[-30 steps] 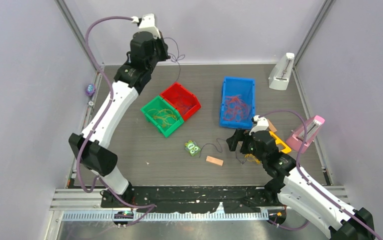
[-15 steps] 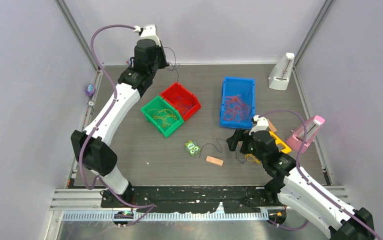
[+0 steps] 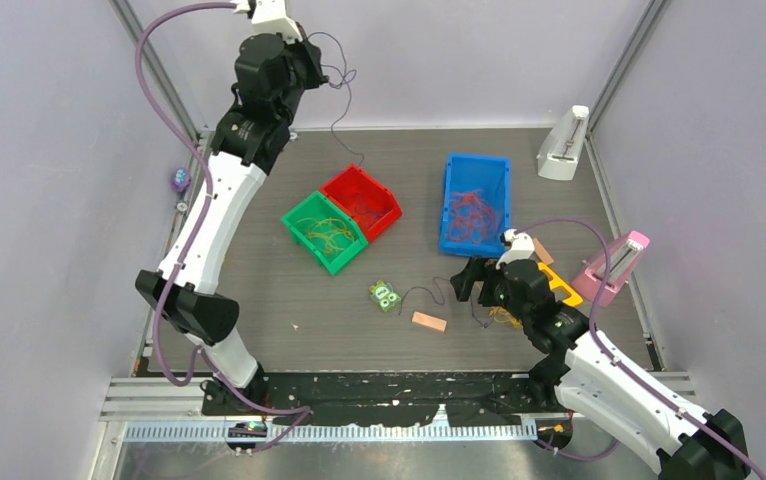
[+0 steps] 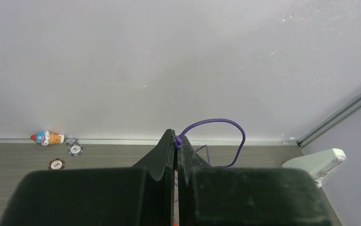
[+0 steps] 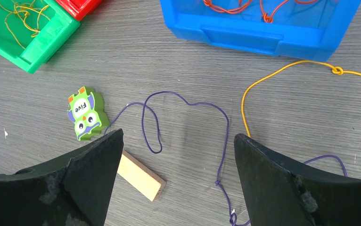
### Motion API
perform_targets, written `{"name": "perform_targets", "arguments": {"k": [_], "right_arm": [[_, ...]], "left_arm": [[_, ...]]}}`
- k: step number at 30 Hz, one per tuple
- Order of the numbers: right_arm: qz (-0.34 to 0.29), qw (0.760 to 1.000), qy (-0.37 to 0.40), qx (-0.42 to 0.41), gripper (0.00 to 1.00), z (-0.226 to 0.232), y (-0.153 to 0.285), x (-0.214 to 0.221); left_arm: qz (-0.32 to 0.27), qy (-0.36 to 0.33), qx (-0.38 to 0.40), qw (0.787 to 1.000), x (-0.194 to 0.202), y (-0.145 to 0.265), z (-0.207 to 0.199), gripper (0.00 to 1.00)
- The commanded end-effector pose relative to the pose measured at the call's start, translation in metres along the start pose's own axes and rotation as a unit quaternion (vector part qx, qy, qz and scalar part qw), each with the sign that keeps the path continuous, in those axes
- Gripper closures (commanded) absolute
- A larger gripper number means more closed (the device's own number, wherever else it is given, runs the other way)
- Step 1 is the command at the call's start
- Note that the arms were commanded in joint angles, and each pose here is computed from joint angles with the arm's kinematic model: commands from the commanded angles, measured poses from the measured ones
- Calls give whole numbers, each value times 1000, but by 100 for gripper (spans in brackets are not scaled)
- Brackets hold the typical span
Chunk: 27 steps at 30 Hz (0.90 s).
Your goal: Untangle the cables
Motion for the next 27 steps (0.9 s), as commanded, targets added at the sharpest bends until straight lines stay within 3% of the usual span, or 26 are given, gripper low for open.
{"name": "perform_targets", "arguments": {"k": [1, 13, 27], "right_arm": [[-20, 1000, -2, -18, 8, 8, -1, -10], [-20, 1000, 1, -16, 8, 7, 0, -9], [-20, 1000, -1, -18, 8, 6, 4, -7]], "left_arm": [[13, -6, -10, 1000, 12, -2, 6, 100], [115, 5, -13, 993, 131, 11, 23, 100], [249, 31, -43, 967, 228, 24, 35, 100]]}}
Point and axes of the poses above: each gripper's point midway between its finger pads, its own y axis back along the fingers, its own z axis along the line the jaws close on, x = y × z, the point moved 6 cm from there along y, back along the fingers, and after that the axes turned 5 degrees about -y, right-handed, at the moved point
